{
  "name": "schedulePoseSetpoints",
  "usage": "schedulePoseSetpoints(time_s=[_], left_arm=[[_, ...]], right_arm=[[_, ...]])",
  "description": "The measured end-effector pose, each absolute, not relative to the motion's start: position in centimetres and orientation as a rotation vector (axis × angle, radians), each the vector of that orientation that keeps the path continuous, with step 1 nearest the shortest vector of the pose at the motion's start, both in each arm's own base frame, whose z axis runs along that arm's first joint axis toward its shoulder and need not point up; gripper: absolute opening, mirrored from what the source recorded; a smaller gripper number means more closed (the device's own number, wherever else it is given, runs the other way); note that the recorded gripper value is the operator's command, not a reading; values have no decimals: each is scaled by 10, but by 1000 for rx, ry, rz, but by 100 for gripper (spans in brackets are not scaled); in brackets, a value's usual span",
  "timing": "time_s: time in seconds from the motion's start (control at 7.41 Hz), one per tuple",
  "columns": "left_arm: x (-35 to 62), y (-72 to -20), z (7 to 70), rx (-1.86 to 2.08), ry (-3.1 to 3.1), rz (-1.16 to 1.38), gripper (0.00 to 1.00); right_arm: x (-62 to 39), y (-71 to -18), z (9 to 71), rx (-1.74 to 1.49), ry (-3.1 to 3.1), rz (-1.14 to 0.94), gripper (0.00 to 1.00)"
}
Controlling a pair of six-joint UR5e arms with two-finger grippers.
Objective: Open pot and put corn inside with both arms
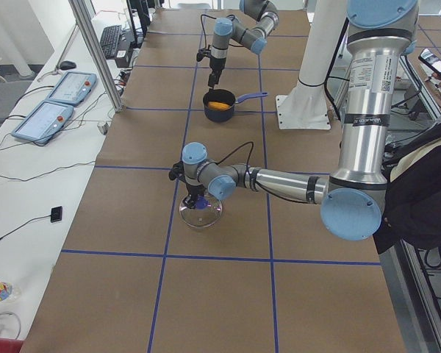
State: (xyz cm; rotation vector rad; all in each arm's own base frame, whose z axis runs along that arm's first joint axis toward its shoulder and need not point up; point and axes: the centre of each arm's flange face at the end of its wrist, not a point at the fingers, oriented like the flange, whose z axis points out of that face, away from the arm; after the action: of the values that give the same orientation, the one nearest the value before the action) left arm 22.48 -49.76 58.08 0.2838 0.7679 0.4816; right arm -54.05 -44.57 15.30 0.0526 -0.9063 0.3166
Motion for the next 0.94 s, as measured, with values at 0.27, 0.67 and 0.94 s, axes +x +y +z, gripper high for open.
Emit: schedulePoseSetpoints(time_s=[0.27, 0.67, 0.94], left_arm=[[225, -498, 575, 297, 773, 486, 87], [204, -504, 552, 331, 830, 475, 95], [145, -518, 546, 346, 906, 417, 97]], right_arm=[[-537, -449, 152, 57, -907, 321, 100], [-475, -501, 155, 89, -926, 313, 100], [-385, -562, 195, 106, -916, 225, 100]])
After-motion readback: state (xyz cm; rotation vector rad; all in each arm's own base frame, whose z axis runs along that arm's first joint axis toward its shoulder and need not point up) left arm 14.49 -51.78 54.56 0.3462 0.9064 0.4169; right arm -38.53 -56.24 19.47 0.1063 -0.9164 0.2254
